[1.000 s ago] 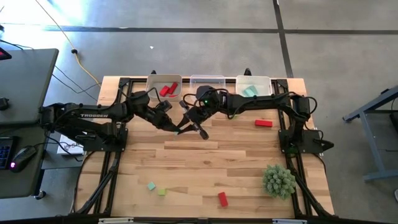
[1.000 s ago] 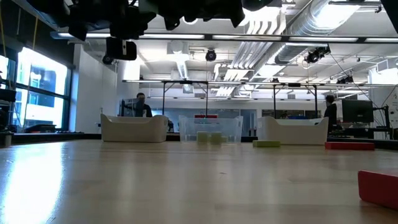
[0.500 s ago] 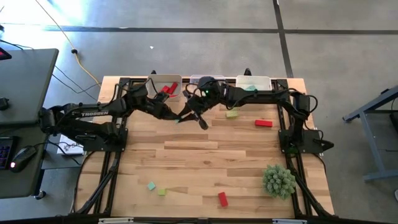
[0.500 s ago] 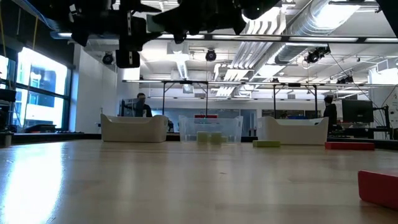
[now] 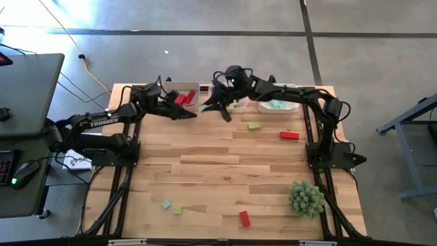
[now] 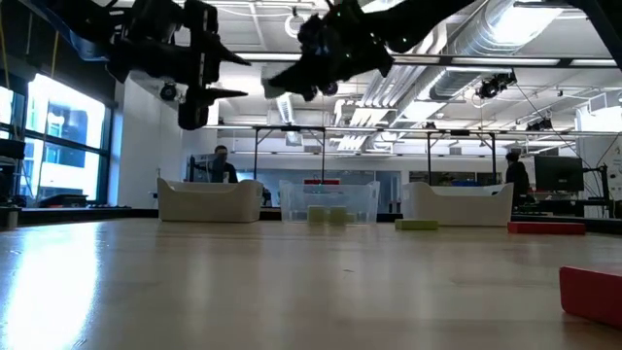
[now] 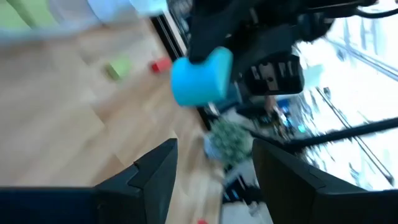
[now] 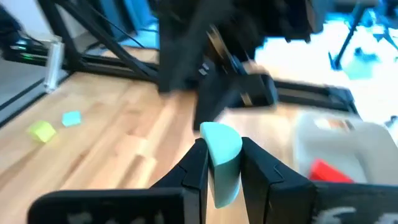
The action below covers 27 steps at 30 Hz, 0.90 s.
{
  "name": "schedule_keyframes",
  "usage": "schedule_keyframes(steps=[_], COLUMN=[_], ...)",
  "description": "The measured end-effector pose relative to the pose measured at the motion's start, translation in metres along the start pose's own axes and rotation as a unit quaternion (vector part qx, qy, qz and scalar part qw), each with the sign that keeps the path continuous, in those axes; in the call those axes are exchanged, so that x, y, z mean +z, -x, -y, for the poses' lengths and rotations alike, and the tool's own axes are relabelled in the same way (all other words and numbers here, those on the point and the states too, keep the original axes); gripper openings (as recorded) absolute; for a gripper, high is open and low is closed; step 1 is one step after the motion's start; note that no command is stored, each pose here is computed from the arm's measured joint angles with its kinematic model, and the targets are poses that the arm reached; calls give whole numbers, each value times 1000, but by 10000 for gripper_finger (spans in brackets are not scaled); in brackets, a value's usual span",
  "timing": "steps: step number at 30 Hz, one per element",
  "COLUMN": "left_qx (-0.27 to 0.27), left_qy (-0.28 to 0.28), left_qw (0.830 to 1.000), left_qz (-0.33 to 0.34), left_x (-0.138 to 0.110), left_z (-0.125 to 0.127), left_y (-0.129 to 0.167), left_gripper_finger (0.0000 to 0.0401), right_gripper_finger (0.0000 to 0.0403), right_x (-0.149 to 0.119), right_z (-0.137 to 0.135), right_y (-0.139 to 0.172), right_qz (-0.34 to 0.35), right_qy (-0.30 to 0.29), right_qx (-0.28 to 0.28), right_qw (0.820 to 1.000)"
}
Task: Sort & place blocks by color
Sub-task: Put the blue block into the white bin
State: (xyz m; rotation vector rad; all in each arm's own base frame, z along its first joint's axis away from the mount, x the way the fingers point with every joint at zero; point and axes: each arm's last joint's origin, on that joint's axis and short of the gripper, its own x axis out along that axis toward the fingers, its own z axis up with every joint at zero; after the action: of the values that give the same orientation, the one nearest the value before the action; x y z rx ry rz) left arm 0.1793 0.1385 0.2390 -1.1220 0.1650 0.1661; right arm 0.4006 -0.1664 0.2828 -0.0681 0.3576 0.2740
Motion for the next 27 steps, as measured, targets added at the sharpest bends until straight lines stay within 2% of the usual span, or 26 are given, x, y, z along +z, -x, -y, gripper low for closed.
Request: schedule_keyframes(steps=[6, 11, 17, 21, 27], left_qx=[30, 39, 57, 68, 74], left_qy=[-32, -49, -61, -61, -61], left_qw=[998, 997, 994, 992, 991], left_qz=[44, 55, 76, 89, 96], left_x=[8, 11, 13, 14, 14], left_z=[-5, -8, -10, -10, -10], left_y=[5, 9, 10, 10, 10], left_gripper_finger=[197, 197, 197, 197, 197], right_gripper_finger=[44, 44, 44, 44, 44], right_x=[-21, -40, -64, -76, -82], right_z=[28, 45, 57, 60, 59], right_y=[25, 47, 72, 86, 113], right_qz=[-50, -120, -207, -252, -315], right_qy=[-54, -97, -162, -203, -229], right_qx=[-44, -106, -160, -173, -211], right_qw=[996, 982, 951, 930, 896])
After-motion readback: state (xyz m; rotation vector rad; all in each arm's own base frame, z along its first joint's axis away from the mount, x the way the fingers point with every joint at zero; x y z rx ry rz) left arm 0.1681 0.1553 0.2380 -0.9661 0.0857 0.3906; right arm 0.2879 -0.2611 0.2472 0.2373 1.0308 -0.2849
